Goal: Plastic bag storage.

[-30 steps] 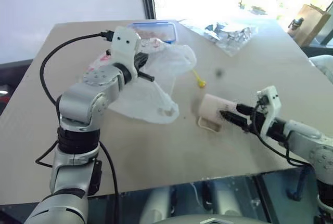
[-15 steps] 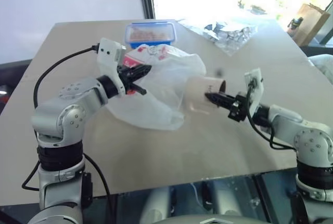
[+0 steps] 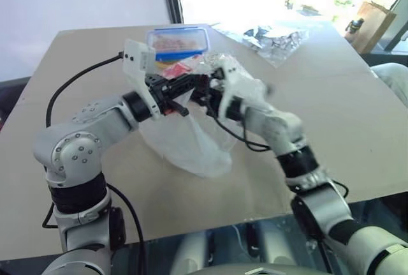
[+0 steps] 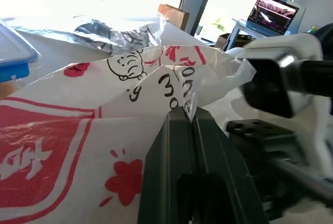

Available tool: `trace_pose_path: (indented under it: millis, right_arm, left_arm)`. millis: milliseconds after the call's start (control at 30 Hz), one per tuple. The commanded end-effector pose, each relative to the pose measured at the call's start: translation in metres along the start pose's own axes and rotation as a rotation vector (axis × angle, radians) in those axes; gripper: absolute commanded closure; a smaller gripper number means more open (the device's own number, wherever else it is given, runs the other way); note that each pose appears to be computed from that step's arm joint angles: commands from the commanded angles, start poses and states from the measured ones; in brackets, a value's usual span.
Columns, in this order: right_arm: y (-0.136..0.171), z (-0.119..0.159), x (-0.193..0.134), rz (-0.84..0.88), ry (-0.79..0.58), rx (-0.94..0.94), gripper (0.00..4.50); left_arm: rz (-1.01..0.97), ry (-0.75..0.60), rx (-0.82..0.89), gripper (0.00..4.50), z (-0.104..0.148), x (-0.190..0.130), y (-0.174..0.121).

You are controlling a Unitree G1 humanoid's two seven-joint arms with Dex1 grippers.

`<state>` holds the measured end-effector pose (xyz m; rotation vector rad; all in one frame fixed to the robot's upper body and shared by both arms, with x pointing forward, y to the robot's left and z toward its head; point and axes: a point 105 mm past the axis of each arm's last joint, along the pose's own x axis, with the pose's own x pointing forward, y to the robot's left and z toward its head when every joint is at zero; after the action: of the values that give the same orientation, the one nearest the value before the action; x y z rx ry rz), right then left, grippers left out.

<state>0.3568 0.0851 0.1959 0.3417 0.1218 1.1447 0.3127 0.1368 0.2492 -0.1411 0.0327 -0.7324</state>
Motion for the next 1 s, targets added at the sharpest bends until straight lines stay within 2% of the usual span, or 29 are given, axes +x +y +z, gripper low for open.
trace_pose_path:
  millis: [33,133,167,200,267,367,400,467,633,733,800,933,1000]
  right_arm:
    - [0.003,-0.001,0.018,0.048,-0.025,-0.068,3.76]
    - [0.002,0.001,0.021,0.059,-0.021,-0.134,2.52]
    - [0.001,0.005,0.019,0.059,-0.033,-0.146,1.79]
    - [0.002,0.011,0.015,0.068,-0.046,-0.153,1.44]
    - [0.002,0.019,0.002,0.085,-0.064,-0.184,0.45]
    - [0.012,0.037,-0.027,0.129,-0.091,-0.237,0.45]
    - [0.019,0.049,-0.042,0.152,-0.123,-0.25,0.1]
    - [0.03,0.063,-0.06,0.183,-0.156,-0.268,0.02]
    - [0.052,0.087,-0.099,0.175,-0.168,-0.366,0.02]
    - [0.042,0.095,-0.114,0.069,-0.153,-0.438,0.02]
    - [0.033,0.093,-0.117,0.035,-0.141,-0.429,0.02]
    - [-0.01,0.06,-0.094,-0.073,-0.033,-0.395,0.02]
    - [-0.04,0.047,-0.079,-0.165,0.015,-0.445,0.02]
  left_arm:
    - [0.062,-0.035,0.026,4.5,0.007,-0.005,0.004]
    - [0.146,-0.061,0.02,4.5,0.012,-0.004,0.017]
    - [0.173,-0.056,0.022,4.5,0.011,-0.004,0.022]
    - [0.225,-0.047,0.043,4.5,0.01,-0.005,0.03]
    - [0.293,-0.043,0.058,4.5,0.009,-0.007,0.042]
    - [0.419,-0.021,0.098,4.5,0.004,-0.01,0.065]
    - [0.477,-0.016,0.102,4.5,0.004,-0.012,0.075]
    - [0.548,-0.012,0.112,4.5,0.004,-0.014,0.088]
    - [0.59,-0.045,0.154,4.5,0.013,-0.011,0.098]
    - [0.619,-0.05,0.226,4.5,0.019,-0.012,0.101]
    - [0.568,-0.074,0.237,4.5,0.024,-0.005,0.093]
    - [0.459,-0.101,0.248,4.5,0.03,0.016,0.071]
    - [0.483,-0.116,0.279,4.5,0.034,0.021,0.076]
